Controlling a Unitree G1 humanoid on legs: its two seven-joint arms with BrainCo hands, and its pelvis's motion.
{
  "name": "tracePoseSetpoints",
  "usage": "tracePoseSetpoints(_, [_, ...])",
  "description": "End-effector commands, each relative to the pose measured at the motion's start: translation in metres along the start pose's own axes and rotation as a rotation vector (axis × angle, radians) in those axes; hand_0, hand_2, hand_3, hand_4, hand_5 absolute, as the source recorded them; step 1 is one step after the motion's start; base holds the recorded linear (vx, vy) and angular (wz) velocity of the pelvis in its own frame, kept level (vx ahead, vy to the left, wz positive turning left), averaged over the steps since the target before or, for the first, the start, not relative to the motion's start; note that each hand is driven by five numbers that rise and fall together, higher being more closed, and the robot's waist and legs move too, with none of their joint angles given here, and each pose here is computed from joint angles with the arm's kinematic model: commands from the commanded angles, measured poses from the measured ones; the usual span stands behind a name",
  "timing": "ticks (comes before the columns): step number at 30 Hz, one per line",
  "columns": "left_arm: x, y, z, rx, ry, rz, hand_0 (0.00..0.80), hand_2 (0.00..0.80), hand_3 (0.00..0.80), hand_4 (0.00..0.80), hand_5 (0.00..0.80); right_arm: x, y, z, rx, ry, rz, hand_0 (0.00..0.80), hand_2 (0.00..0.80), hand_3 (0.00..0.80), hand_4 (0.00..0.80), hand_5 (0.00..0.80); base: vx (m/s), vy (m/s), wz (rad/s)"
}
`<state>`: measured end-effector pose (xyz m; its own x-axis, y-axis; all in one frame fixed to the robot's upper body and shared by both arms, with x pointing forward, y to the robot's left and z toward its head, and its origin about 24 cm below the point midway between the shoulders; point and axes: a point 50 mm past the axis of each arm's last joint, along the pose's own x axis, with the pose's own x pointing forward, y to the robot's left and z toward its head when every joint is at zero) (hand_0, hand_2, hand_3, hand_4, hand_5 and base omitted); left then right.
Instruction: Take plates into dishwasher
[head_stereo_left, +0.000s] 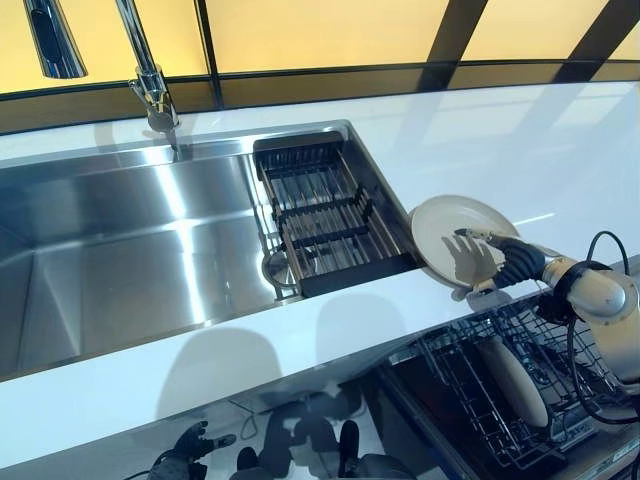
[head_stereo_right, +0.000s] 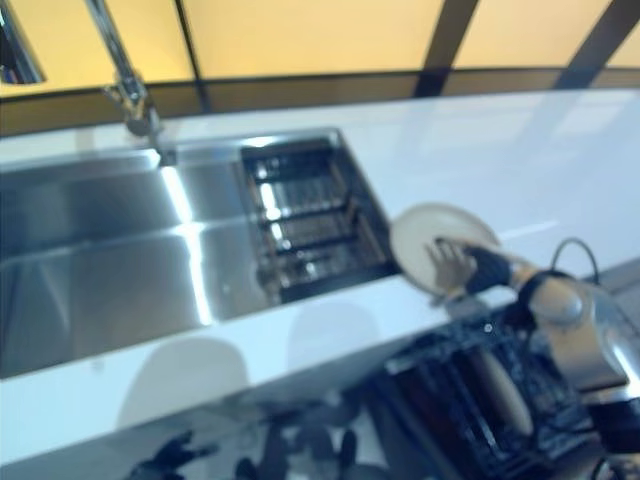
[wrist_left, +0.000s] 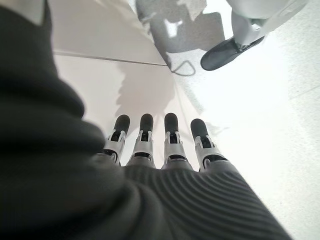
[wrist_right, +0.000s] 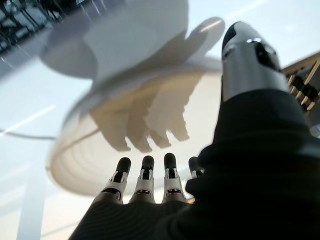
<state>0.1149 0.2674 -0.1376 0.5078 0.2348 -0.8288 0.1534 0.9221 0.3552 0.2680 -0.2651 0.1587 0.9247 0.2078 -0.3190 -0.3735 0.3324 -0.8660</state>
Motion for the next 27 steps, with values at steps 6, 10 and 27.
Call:
tracePoseSetpoints(6, [0.002,0.007,-0.001,0.017,0.013,0.031,0.000,0.000,0.000,0.000,0.000,-0.010,-0.010,0.011,-0.002,-0.074,-0.063,0.000,0.000,0.000,0.000,0.000,0.000,0.000,0.00])
tracePoseSetpoints(10, [0.002,0.006,-0.001,0.016,0.012,0.030,0.000,0.000,0.000,0.000,0.000,-0.010,-0.007,0.010,-0.005,-0.068,-0.058,0.000,0.000,0.000,0.000,0.000,0.000,0.000,0.00])
tracePoseSetpoints(27, [0.003,0.007,0.002,0.012,0.005,0.036,0.000,0.000,0.000,0.000,0.000,-0.011,-0.022,0.016,-0.228,-0.006,-0.141,0.734,0.734,0.734,0.734,0.734,0.000,0.000,0.00])
